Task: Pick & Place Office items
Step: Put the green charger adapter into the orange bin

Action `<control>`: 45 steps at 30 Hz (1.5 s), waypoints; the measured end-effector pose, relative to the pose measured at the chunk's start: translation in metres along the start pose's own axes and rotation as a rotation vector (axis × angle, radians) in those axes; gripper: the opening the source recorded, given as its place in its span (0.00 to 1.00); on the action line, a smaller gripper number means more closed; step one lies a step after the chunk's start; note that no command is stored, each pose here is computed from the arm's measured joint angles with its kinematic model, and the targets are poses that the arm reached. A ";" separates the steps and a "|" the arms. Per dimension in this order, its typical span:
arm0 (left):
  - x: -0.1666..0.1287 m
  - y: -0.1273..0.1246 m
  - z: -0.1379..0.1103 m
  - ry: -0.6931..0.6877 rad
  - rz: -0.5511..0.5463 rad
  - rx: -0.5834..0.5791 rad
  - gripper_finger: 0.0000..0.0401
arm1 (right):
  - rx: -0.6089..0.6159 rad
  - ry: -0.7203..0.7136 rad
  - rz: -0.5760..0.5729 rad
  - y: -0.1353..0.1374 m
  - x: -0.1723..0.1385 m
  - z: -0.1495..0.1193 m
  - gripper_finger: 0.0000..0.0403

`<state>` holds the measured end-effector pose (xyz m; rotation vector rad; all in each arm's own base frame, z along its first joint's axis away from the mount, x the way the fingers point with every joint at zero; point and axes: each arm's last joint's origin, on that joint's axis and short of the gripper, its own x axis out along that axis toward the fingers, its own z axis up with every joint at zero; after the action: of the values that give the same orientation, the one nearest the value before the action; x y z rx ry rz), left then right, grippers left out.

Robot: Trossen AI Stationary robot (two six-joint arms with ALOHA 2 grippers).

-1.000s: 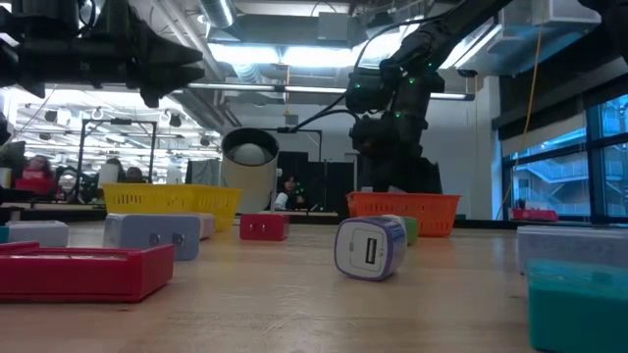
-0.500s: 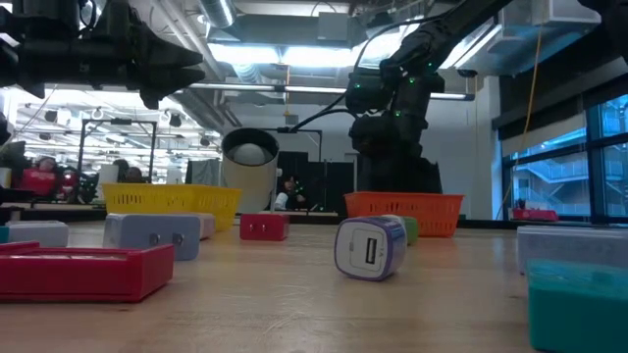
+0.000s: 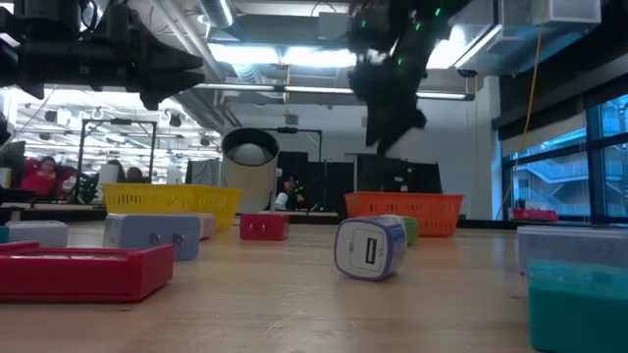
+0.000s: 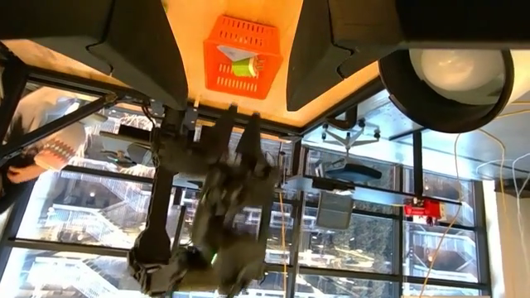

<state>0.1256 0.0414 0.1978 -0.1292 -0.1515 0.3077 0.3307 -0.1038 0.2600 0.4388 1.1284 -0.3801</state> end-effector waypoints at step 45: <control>0.000 -0.004 0.001 0.012 -0.144 -0.027 0.51 | 0.079 -0.308 -0.231 0.089 -0.115 -0.164 0.52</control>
<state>0.1265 0.0374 0.1989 -0.1460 -0.1525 0.1612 0.2045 0.0653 0.3192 0.3060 0.8672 -0.6726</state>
